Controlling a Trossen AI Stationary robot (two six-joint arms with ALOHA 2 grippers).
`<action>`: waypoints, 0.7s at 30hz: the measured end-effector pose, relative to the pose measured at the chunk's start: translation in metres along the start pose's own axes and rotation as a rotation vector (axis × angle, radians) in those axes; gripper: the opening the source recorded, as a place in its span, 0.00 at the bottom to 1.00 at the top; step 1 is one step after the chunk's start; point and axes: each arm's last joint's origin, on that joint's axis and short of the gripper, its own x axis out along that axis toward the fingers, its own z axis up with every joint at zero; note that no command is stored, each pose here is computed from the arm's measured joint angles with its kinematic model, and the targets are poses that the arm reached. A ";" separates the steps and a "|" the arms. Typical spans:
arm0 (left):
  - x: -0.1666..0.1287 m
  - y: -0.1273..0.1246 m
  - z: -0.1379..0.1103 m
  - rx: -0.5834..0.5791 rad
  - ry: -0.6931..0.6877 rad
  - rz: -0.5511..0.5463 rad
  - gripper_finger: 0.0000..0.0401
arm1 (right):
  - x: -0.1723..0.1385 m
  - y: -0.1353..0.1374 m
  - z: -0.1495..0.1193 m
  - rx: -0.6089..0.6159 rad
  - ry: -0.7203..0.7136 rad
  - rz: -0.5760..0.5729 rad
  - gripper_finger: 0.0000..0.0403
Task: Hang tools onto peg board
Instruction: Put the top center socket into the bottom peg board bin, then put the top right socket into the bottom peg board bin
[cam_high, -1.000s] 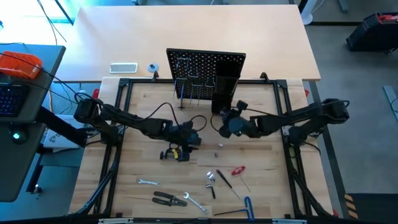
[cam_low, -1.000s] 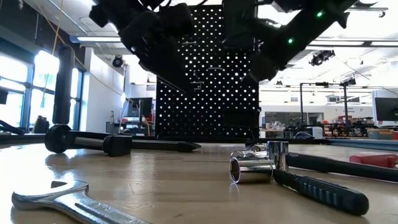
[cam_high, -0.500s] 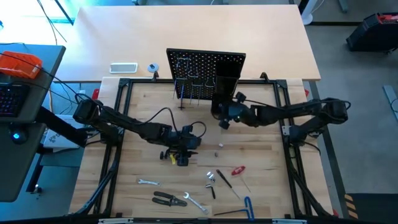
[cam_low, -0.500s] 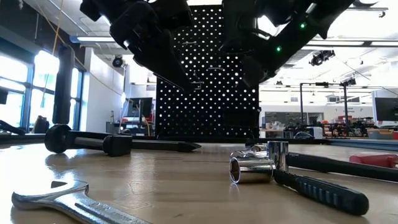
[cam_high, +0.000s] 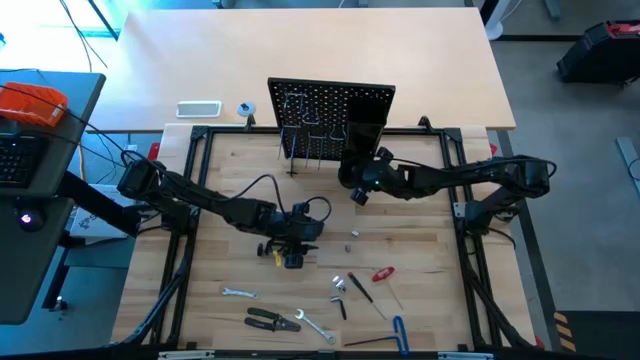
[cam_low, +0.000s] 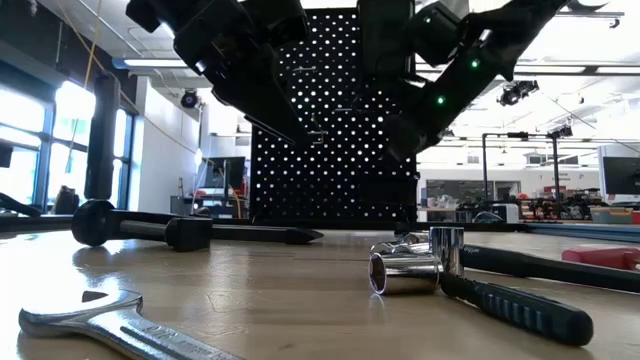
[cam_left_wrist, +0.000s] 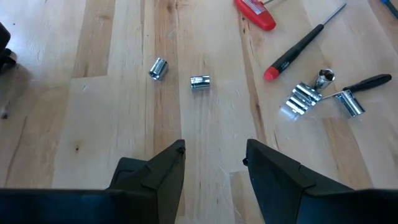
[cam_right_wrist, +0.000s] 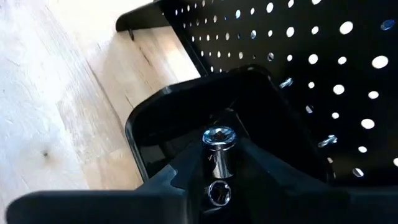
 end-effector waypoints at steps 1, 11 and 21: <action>0.000 0.000 0.000 0.000 0.000 0.000 0.41 | 0.000 0.000 0.000 -0.001 0.000 0.000 0.26; 0.000 0.000 0.000 0.000 0.000 0.000 0.41 | 0.000 0.001 0.003 0.008 -0.027 0.002 0.42; 0.012 -0.009 0.004 -0.002 -0.079 0.042 0.41 | -0.009 0.019 0.004 -0.023 -0.055 0.088 0.43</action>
